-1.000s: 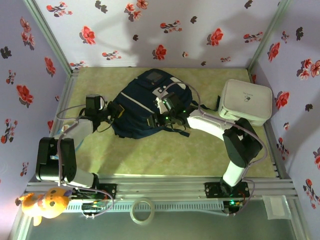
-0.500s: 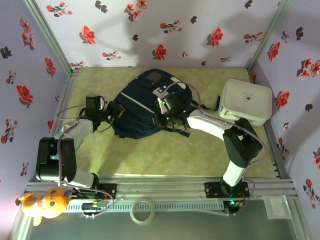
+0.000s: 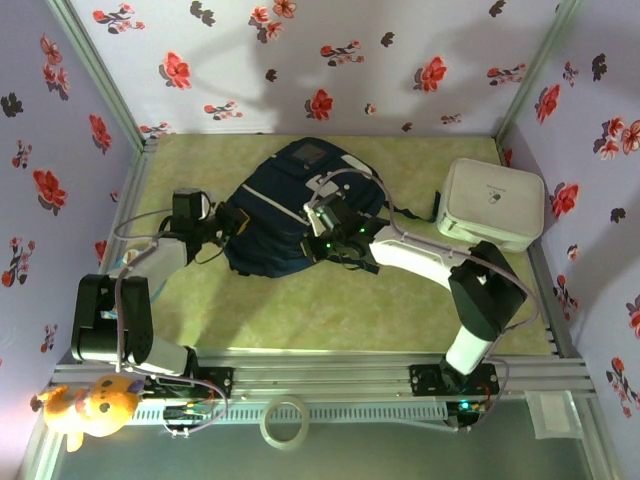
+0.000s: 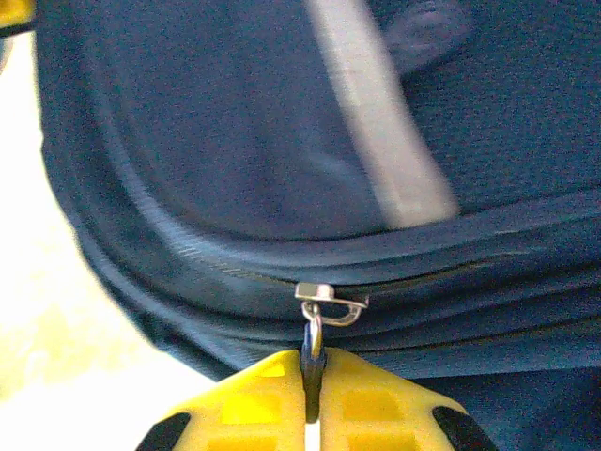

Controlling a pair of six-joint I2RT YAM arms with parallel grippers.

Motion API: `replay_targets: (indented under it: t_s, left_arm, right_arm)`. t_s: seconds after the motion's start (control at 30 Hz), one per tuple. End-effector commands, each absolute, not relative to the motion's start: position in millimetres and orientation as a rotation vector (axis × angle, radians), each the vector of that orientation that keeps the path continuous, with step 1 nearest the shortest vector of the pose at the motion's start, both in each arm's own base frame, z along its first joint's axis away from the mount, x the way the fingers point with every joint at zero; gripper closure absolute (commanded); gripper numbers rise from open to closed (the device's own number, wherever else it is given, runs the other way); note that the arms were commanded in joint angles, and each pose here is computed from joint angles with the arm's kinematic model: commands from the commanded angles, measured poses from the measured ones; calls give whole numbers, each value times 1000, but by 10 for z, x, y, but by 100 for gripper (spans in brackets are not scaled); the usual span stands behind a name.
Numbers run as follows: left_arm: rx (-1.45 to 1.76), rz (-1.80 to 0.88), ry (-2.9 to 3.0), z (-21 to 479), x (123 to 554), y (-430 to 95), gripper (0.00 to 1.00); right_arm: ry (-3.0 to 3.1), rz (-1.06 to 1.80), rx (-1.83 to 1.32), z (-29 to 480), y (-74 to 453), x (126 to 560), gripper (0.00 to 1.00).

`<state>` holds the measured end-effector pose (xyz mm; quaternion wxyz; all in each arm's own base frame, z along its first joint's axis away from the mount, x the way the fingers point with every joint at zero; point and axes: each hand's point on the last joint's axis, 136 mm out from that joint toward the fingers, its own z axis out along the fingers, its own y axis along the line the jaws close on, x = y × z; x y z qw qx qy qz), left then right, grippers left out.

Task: Pack the student bag

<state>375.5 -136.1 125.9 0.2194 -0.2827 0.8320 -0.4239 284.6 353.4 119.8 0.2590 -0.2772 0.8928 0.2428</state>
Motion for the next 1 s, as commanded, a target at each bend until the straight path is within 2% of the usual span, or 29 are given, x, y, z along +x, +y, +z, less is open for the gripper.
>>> replay_targets:
  t_s: [0.0, 0.4, 0.5, 0.57, 0.67, 0.77, 0.87, 0.97]
  left_arm:
    - [-709, -1239, 2223, 1445, 3823, -1519, 100]
    - [-736, -1268, 2205, 1344, 3789, -1808, 100]
    - [-745, -1272, 2214, 1296, 3788, -1826, 100]
    - [-739, -1263, 2218, 1296, 3780, -1818, 100]
    - [-721, -1236, 2236, 1294, 3752, -1799, 89]
    - [-704, -1181, 2267, 1262, 3699, -1746, 77]
    - [-671, -1116, 2294, 1273, 3626, -1683, 65]
    - [-615, -1028, 2318, 1327, 3544, -1595, 56]
  right_arm:
    - [2307, 678, -918, 1378, 3740, 2601, 92]
    - [2226, 809, -943, 1362, 4559, 2515, 91]
    - [2227, 806, -903, 1458, 4488, 2513, 87]
    - [2219, 777, -857, 1541, 4337, 2536, 76]
    - [2213, 766, -743, 1643, 4021, 2569, 55]
    - [2215, 787, -584, 1725, 3685, 2638, 43]
    - [2230, 803, -392, 1748, 3384, 2752, 38]
    - [2236, 830, -223, 1754, 3178, 2882, 36]
